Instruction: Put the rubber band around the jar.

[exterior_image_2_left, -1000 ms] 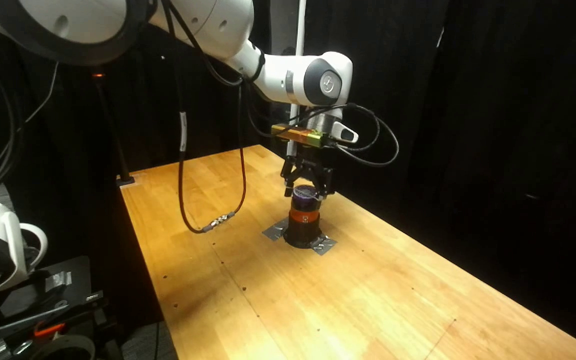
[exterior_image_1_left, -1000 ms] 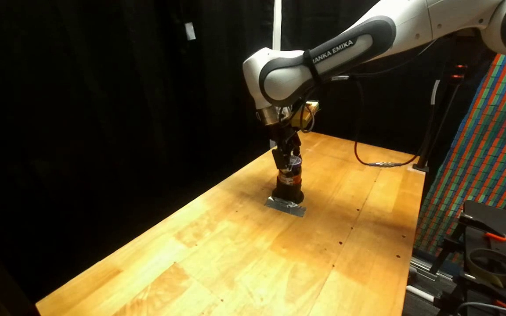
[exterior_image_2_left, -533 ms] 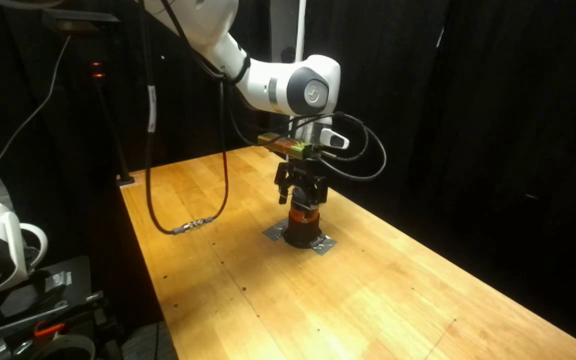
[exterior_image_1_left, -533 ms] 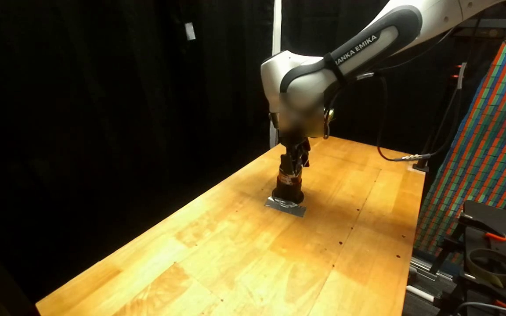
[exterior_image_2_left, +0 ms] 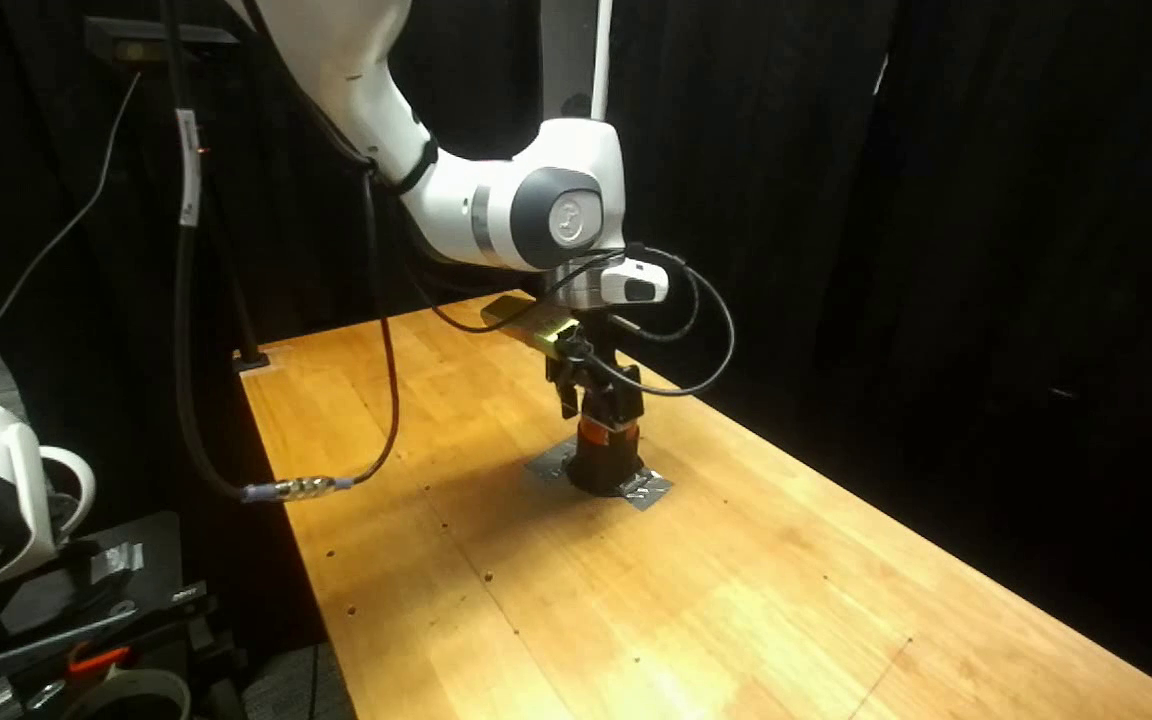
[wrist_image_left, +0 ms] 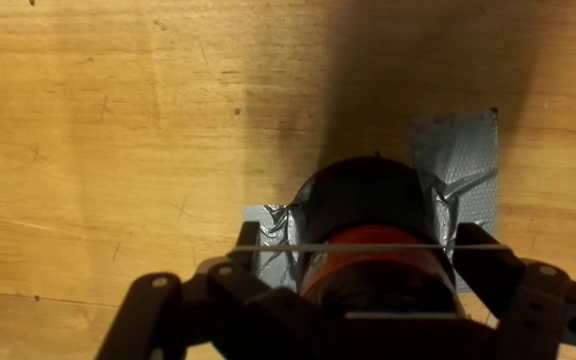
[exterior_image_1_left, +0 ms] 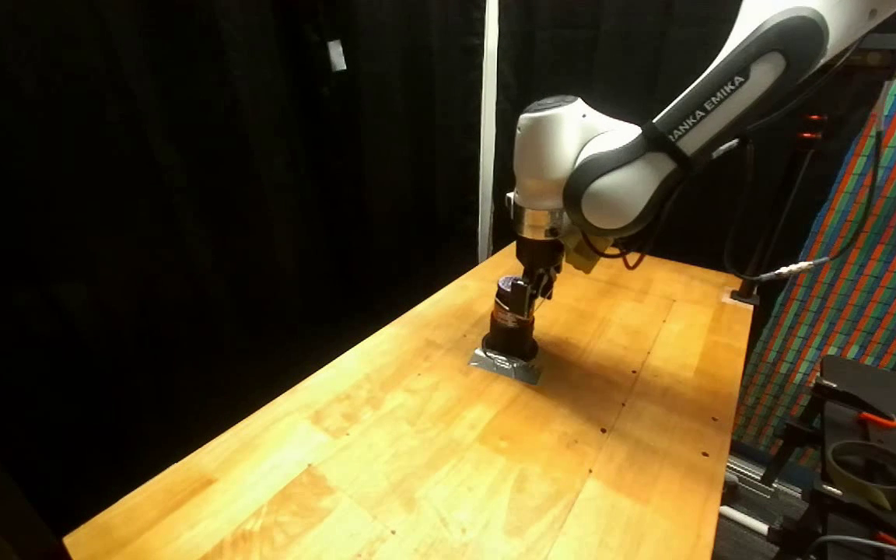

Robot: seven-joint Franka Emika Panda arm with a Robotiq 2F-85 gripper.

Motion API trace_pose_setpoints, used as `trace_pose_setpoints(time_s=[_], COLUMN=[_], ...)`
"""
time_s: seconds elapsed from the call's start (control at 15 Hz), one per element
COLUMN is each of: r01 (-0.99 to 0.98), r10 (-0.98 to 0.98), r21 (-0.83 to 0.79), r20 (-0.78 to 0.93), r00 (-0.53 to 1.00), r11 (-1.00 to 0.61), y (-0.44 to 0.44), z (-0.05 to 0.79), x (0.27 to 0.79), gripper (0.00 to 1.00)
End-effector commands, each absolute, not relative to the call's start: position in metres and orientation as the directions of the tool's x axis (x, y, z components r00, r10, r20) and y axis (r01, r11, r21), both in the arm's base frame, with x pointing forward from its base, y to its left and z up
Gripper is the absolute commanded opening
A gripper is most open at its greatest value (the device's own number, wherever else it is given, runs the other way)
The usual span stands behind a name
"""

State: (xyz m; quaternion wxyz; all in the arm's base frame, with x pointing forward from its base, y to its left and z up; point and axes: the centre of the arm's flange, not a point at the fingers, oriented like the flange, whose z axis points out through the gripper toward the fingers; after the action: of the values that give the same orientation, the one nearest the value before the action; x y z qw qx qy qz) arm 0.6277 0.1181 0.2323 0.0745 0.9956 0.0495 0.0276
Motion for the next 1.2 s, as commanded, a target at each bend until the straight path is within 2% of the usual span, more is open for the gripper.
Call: trace_pose_setpoints(time_s=[0.0, 0.07, 0.13, 0.27, 0.67, 0.93, 1.13], r01=[0.059, 0.061, 0.068, 0.078, 0.115, 0.154, 0.182], r10=[0.085, 0.093, 0.108, 0.132, 0.208, 0.249, 0.263], r21=[0.181, 0.188, 0.197, 0.207, 0.220, 0.212, 0.194], r20=[0.135, 0.164, 0.199, 0.261, 0.465, 0.559, 0.588], r00=[0.987, 0.982, 0.974, 0.956, 0.860, 0.791, 0.765], r11=[-0.982, -0.980, -0.978, -0.975, -0.969, -0.965, -0.964], y=[0.101, 0.099, 0.096, 0.092, 0.077, 0.063, 0.060], z=[0.240, 0.239, 0.239, 0.237, 0.231, 0.233, 0.238], x=[0.546, 0.537, 0.527, 0.506, 0.463, 0.458, 0.459], gripper=[1.00, 1.00, 0.75, 0.66, 0.18, 0.09, 0.14])
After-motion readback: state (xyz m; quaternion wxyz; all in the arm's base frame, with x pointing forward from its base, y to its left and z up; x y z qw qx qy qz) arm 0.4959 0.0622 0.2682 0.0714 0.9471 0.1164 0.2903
